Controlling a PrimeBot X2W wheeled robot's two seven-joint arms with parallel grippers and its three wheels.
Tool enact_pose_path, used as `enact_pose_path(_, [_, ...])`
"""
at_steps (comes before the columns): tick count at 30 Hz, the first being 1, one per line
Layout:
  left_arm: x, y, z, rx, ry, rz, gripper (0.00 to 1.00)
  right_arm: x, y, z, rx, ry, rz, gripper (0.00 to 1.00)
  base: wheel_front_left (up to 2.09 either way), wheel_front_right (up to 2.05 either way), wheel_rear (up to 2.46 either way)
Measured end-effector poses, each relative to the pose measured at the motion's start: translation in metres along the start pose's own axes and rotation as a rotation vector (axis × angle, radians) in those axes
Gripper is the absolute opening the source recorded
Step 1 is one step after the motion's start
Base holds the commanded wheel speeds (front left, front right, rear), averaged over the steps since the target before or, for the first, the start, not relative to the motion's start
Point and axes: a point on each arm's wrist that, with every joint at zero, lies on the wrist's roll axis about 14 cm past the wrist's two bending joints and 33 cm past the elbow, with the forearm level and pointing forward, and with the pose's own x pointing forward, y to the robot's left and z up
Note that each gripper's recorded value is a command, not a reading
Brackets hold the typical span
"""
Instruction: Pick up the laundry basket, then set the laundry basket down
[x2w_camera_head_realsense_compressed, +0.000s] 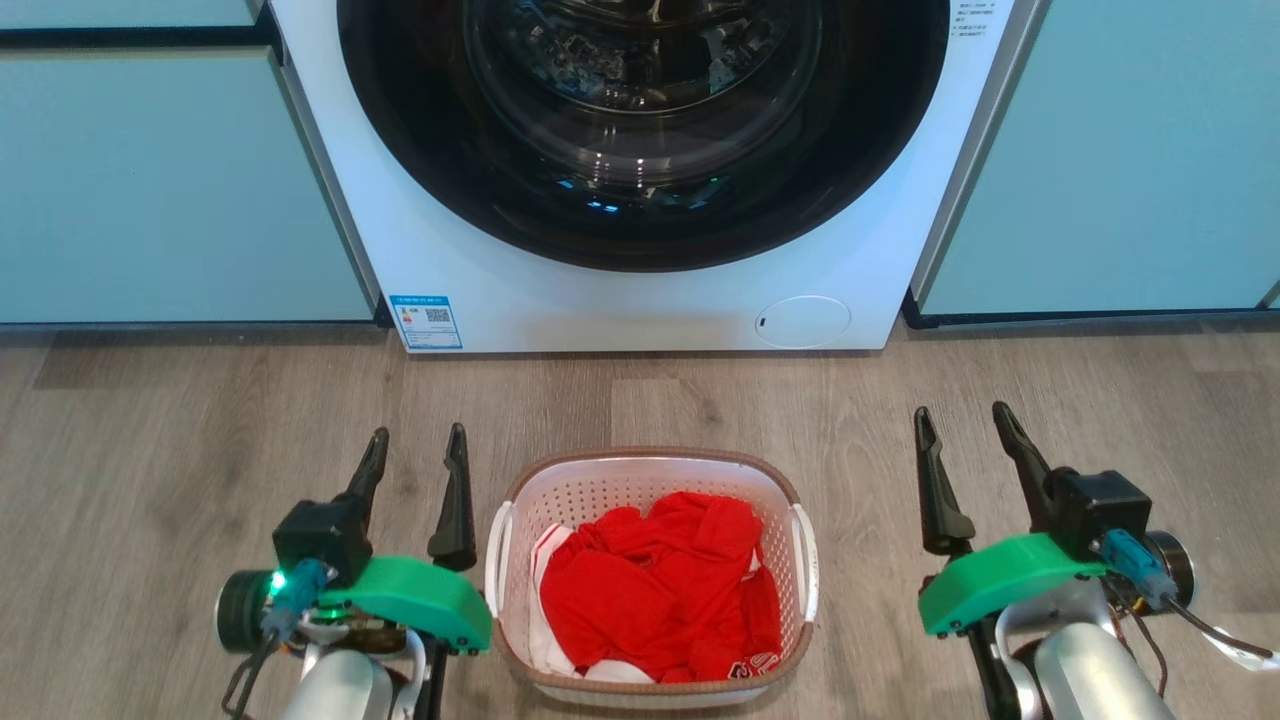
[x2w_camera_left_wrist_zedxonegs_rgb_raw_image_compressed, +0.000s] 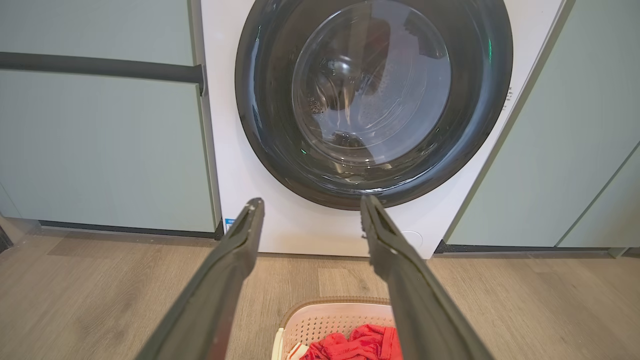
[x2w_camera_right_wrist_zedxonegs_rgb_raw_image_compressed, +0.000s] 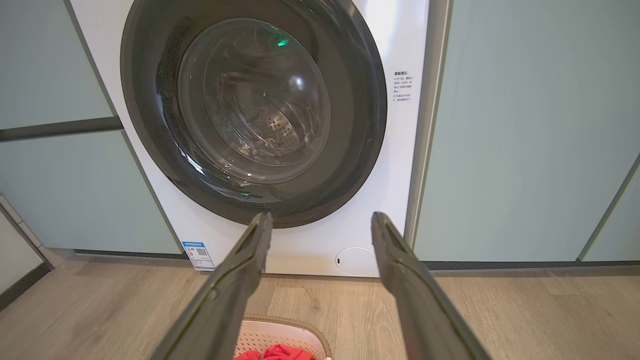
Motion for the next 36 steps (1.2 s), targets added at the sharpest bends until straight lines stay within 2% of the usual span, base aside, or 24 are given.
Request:
enact_pose_path(25, [0.001, 0.000, 0.001, -0.047, -0.001, -0.007, 1.00, -0.001, -0.001, 0.000, -0.001, 0.000, -0.004, 1.00, 0.00, 0.00, 0.00])
enact_pose_path(26, [0.001, -0.001, 0.001, -0.050, 0.000, -0.011, 0.00, -0.001, -0.001, -0.001, -0.001, 0.004, -0.004, 0.00, 0.00, 0.00, 0.00])
enact_pose_path(32, [-0.024, 0.009, -0.044, -0.058, 0.142, 0.030, 0.00, -0.023, -0.006, -0.042, 0.028, 0.134, -0.035, 0.00, 0.00, 0.00, 0.00])
enact_pose_path(36, [-0.026, 0.012, -0.048, -0.102, 0.160, 0.048, 0.00, -0.026, -0.009, -0.044, 0.073, 0.141, -0.055, 0.00, 0.00, 0.00, 0.00])
